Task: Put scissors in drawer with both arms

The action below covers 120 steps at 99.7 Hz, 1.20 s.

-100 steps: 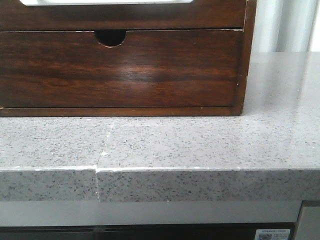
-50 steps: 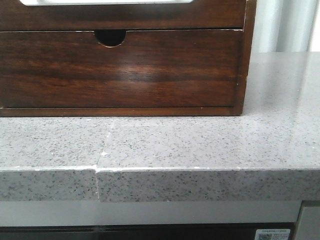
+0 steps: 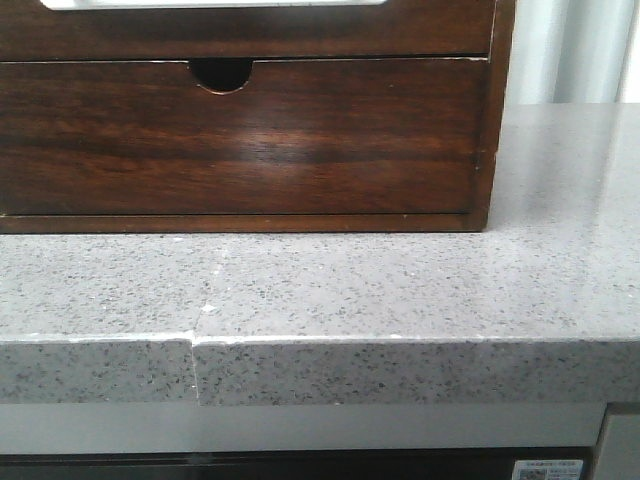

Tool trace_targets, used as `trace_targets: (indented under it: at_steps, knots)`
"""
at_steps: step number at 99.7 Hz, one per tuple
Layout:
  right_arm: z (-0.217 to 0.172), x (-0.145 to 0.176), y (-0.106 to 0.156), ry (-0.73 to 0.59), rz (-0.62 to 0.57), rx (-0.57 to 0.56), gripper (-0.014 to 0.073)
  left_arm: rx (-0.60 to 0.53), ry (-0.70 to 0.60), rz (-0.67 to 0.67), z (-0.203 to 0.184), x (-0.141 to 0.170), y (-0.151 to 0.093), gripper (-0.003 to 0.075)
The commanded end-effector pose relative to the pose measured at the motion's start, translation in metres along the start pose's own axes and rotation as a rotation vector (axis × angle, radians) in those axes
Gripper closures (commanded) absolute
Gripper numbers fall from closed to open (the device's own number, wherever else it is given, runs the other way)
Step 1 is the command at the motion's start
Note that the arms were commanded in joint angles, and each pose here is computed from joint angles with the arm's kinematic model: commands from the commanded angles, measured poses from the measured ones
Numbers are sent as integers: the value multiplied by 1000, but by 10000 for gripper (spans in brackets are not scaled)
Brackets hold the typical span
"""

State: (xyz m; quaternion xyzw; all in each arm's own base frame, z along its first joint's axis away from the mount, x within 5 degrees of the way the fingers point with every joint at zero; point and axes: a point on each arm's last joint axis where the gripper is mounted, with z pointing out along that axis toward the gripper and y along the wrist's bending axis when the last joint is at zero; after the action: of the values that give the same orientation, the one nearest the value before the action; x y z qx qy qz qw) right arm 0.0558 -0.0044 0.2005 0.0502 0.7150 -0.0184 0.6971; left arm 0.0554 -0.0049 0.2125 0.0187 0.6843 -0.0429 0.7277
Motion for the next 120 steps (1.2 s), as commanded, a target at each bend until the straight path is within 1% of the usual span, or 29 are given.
trace_targets:
  at_steps: [1, 10, 17, 24, 45, 51, 59, 68, 75, 93, 120]
  knots:
    - [-4, -13, 1, -51, 33, -10, 664, -4, -152, -68, -5, -21, 1, 741]
    - [-8, -30, 3, -83, 44, -20, 664, 2, -210, -94, -9, -43, 0, 741]
    - [-11, -47, 4, -118, 41, -24, 664, 12, -217, -93, -12, -62, -2, 741]
    - [-13, -64, 5, -126, 34, -31, 664, 23, -201, -91, -13, -82, -3, 741]
    - [-9, -112, 11, -14, 0, -67, 664, 46, -90, -66, -2, -132, -8, 741]
    - [-2, -123, 13, 40, -29, -78, 664, 52, -52, -64, 4, -143, -9, 741]
    - [3, -140, 14, 75, -40, -90, 664, 58, 3, -44, 14, -157, -10, 741]
    - [14, -154, 15, 95, -39, -91, 664, 67, 73, -42, 25, -165, -12, 741]
    - [21, -161, 15, 104, -39, -90, 664, 69, 95, -42, 31, -170, -12, 741]
    - [32, -161, 14, 125, -35, -85, 664, 67, 109, -43, 37, -170, -12, 741]
    - [34, -160, 14, 134, -34, -84, 664, 67, 111, -43, 37, -170, -12, 741]
